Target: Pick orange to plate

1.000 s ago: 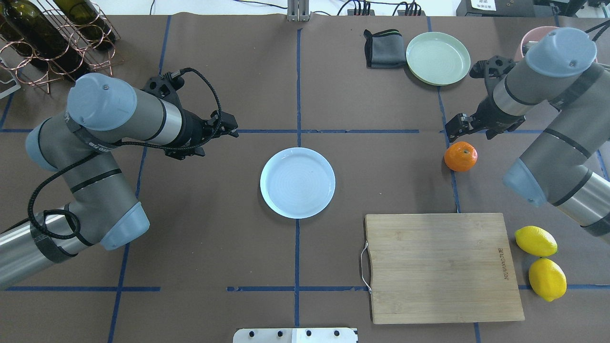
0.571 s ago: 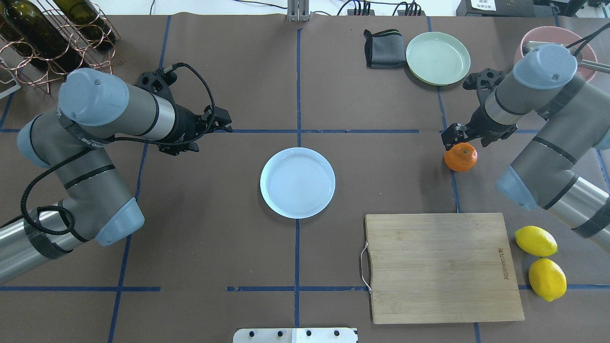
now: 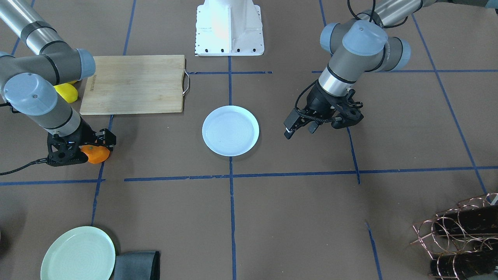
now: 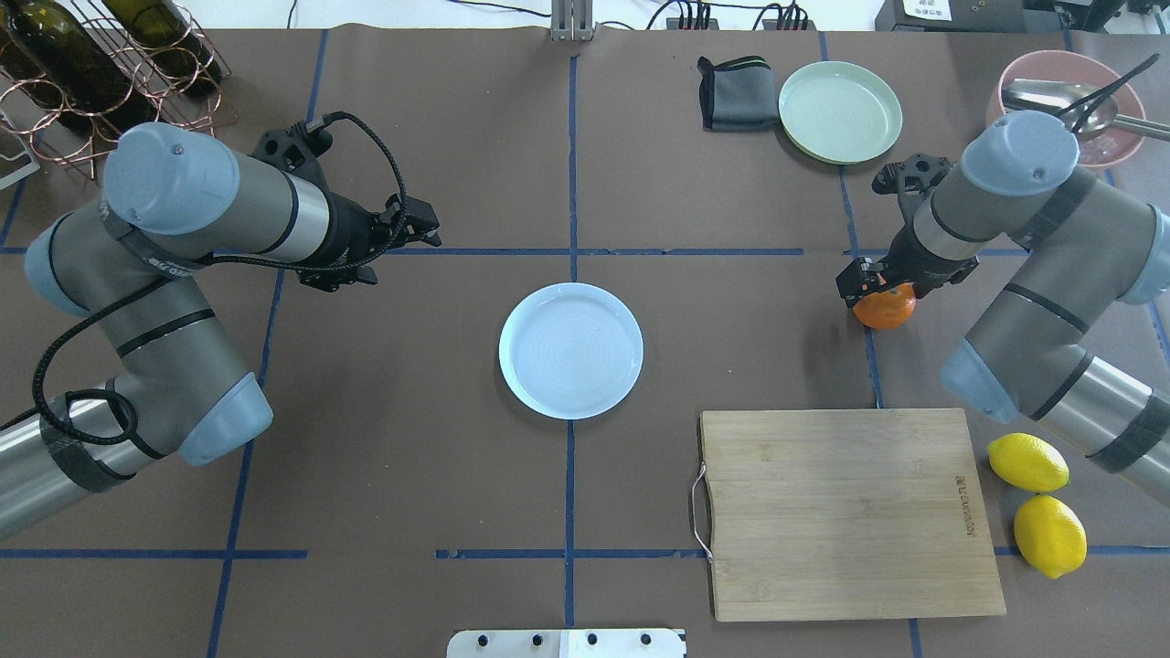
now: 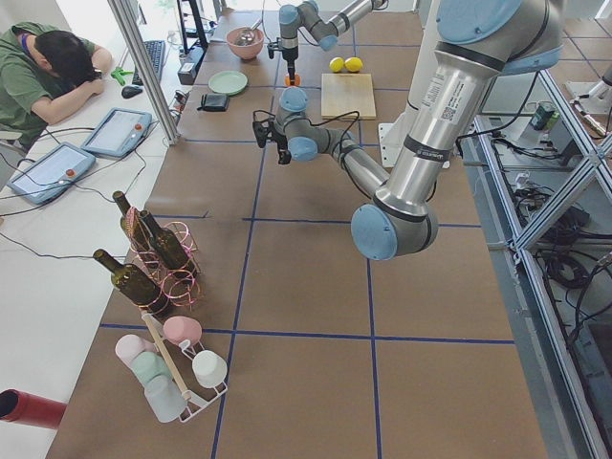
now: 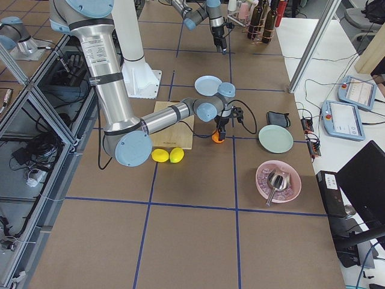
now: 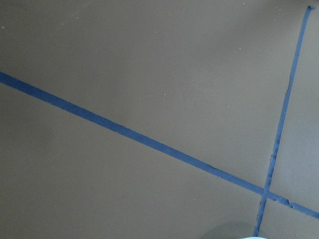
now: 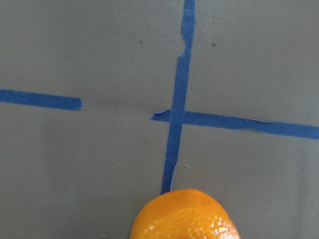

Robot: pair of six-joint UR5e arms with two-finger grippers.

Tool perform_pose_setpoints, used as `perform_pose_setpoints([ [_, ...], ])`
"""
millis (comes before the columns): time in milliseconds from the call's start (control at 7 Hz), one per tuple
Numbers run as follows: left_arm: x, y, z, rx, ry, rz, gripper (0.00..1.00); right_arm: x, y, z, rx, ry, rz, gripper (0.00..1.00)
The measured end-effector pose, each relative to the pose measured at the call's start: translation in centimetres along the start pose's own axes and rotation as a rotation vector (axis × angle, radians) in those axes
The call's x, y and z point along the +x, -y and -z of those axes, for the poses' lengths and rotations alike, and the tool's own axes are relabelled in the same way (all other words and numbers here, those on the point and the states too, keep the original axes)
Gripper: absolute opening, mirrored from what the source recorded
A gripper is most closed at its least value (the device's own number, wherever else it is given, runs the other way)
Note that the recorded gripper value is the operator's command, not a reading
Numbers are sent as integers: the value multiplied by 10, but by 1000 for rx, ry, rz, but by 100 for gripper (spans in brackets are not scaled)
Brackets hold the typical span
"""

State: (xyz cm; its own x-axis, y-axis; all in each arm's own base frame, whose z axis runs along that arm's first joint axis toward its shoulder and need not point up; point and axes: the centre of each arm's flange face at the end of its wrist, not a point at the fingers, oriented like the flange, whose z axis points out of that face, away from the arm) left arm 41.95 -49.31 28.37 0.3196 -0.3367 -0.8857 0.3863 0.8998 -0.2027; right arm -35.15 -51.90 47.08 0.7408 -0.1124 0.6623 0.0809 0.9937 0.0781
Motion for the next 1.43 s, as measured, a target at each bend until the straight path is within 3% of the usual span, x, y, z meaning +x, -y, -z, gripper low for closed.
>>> perform_pose_setpoints([
  [143, 0, 1, 1, 1, -1, 1, 100, -1, -1, -4, 0, -8, 4, 96],
  [286, 0, 1, 2, 1, -1, 1, 100, -2, -2, -6, -2, -12, 6, 73],
  [429, 0, 1, 2, 2, -2, 1, 100, -2, -1, -9, -6, -16, 5, 26],
  [571, -1, 1, 2, 2, -1, 1, 100, -2, -1, -11, -8, -18, 6, 0],
  [1143, -10, 12, 15, 14, -3, -3, 100, -31, 7, 23, 43, 30, 31, 0],
  [1429, -40, 27, 36, 36, 13, -100, 100, -64, 14, 58, 85, 81, 11, 0],
])
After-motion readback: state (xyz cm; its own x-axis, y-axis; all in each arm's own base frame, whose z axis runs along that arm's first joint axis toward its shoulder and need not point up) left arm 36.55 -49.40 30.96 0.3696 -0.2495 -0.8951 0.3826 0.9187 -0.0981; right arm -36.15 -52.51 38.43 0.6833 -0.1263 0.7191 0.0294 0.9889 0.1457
